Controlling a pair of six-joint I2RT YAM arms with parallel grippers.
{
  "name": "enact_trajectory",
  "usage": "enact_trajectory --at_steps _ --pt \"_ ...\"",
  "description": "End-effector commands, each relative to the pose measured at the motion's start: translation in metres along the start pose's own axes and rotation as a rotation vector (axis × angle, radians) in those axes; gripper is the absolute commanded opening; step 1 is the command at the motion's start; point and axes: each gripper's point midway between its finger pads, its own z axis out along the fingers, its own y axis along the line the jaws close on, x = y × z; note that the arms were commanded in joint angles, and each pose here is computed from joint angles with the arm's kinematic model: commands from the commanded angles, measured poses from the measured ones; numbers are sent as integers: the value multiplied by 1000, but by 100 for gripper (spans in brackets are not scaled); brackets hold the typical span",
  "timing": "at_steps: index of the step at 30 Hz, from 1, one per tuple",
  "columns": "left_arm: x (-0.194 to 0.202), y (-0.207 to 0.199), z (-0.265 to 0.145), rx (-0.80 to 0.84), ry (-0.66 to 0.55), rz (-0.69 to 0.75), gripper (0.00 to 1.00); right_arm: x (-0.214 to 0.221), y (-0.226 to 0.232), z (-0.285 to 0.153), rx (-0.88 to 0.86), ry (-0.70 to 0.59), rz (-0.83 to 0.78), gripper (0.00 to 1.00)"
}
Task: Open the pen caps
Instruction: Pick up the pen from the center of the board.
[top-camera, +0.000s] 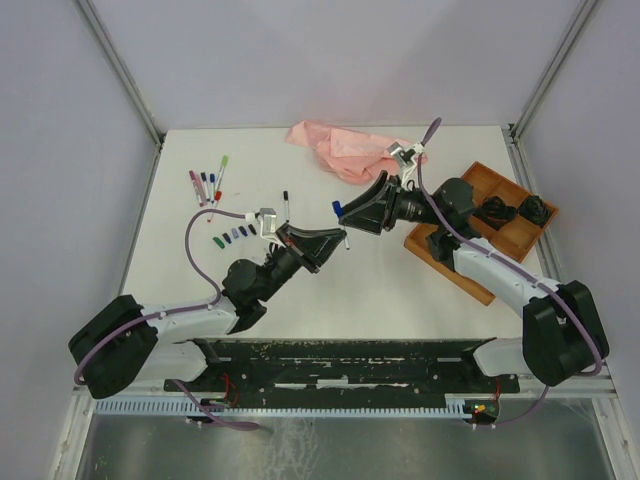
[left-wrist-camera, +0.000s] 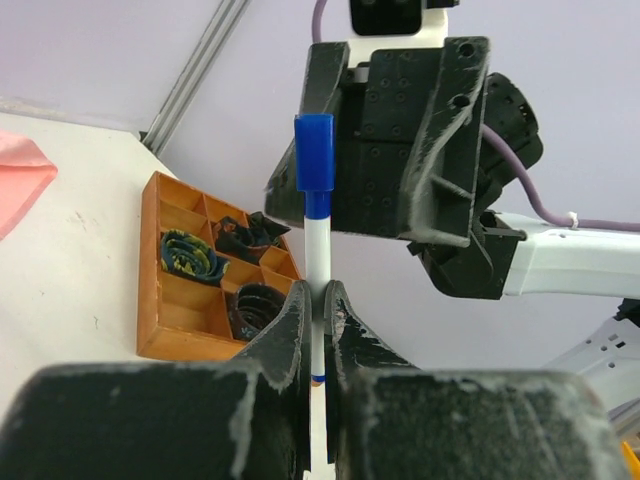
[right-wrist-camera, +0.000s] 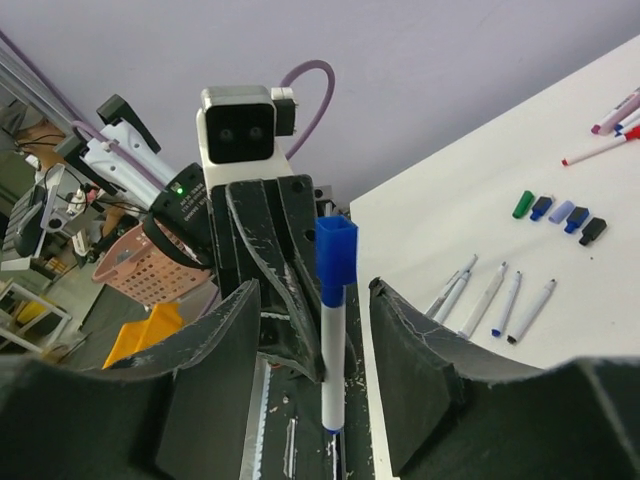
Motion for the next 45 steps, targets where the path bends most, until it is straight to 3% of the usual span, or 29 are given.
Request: enact_trajectory --at_steps 1,12,17,22,25,27,31,36,38,45 --pt "-27 -25 8 75 -98 -39 3 -2 3 7 -13 8 -48 54" --pt "-27 -26 10 76 -100 -51 3 6 6 12 -24 48 -56 38" --pt "-26 -26 10 77 -96 -56 3 6 8 13 -33 55 -61 25" --pt "-24 -26 8 78 -87 -62 3 5 8 13 -33 60 -59 1" --pt "-22 -25 7 77 -80 -62 3 5 9 13 -35 62 -60 0" --pt "-21 -25 5 76 -74 -63 12 5 10 13 -38 65 -62 0" --pt "-15 -20 -1 43 -38 -58 46 4 13 12 -44 77 -70 0" --pt "-17 -19 -13 18 -2 -6 69 7 13 12 -43 108 -70 0" --pt "-17 -17 -15 -11 39 32 75 10 11 11 -38 136 -76 0" --pt "-45 -16 -3 -84 112 56 78 16 10 11 -28 181 -93 0"
